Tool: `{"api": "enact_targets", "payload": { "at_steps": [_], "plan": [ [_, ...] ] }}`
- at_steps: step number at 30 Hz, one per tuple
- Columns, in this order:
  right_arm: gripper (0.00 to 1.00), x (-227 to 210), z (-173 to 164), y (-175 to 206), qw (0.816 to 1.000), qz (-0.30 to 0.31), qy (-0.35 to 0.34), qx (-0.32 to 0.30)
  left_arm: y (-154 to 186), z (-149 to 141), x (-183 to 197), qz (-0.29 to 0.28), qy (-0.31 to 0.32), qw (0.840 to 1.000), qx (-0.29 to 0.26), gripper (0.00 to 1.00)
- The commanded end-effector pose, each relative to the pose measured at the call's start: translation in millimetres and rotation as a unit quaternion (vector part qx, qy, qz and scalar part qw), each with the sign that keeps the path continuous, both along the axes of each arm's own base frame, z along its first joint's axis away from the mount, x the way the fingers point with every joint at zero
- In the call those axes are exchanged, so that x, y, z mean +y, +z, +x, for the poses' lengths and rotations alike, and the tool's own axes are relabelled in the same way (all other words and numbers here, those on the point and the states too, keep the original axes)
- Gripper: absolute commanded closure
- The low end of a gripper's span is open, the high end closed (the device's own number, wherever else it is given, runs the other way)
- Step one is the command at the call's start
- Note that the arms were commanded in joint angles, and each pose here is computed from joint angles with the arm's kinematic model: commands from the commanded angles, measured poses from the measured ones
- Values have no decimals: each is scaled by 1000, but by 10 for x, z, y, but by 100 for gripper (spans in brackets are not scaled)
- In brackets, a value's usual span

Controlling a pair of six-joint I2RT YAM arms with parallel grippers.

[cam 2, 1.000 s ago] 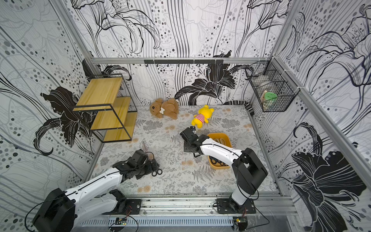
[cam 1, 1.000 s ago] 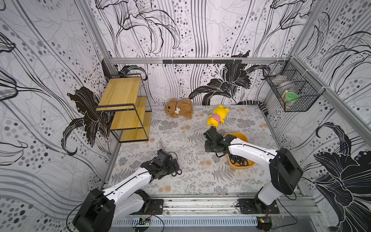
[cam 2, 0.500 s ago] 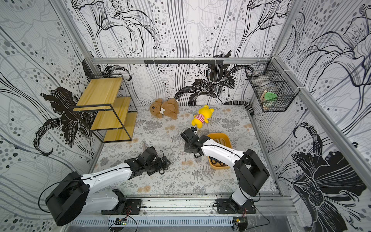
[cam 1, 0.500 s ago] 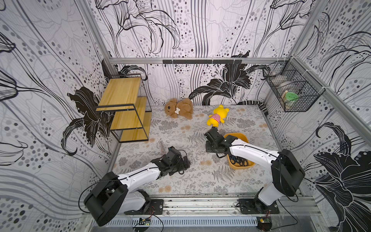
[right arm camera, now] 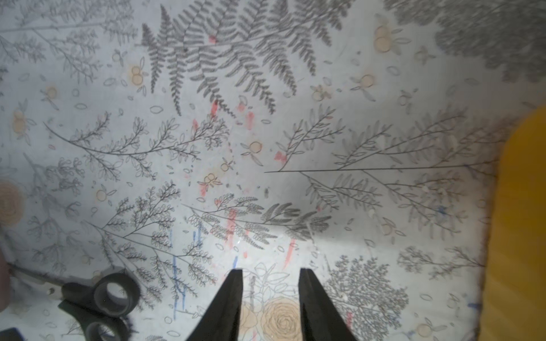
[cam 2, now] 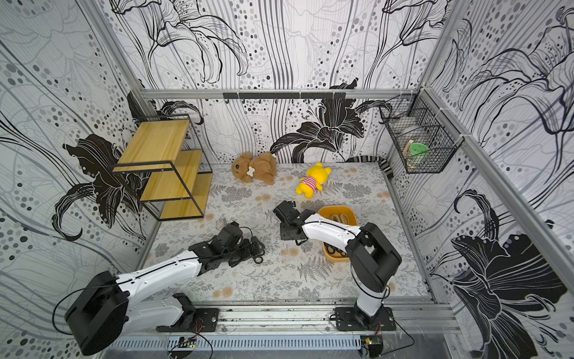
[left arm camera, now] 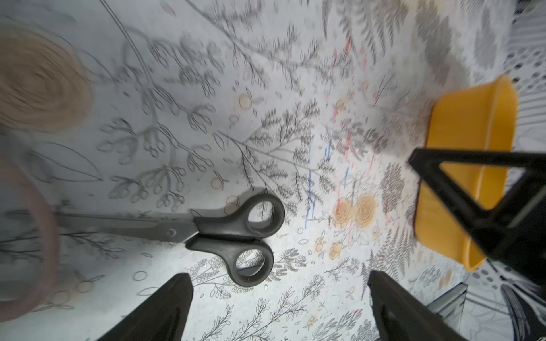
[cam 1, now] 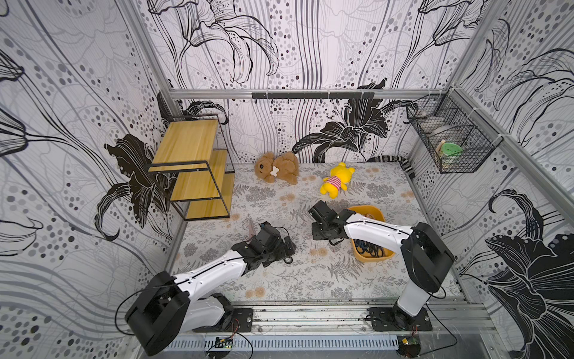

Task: Put the scissors into the storage box
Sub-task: Adjust the scissors at the center of the board, then pick up the scissors from the center of the board.

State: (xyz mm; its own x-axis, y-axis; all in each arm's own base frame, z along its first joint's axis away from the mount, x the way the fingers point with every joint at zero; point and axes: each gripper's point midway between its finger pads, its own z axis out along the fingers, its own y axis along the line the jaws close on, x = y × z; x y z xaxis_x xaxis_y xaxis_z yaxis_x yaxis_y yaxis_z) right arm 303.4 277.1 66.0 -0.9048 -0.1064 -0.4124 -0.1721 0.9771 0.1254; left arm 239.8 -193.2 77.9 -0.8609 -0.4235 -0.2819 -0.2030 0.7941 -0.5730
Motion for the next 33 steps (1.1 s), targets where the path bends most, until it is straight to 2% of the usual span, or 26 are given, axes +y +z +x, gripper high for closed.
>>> {"api": "enact_targets", "payload": {
  "at_steps": [1,6,11,22,33],
  "plan": [
    [63,263,-49,24,999,-2,54,5,1,104,463,35,72,997,-13,3],
    [64,693,-159,-9,992,-2,125,12,38,252,952,38,144,989,-22,3],
    [66,980,-304,-107,982,-21,187,30,-42,364,1208,4,192,981,-8,3],
    [72,962,-393,-227,974,-71,211,49,19,500,1295,-20,215,976,-21,3],
    [73,1011,-482,-349,968,-75,229,64,-46,445,1308,-21,220,975,-16,3]
  ]
}}
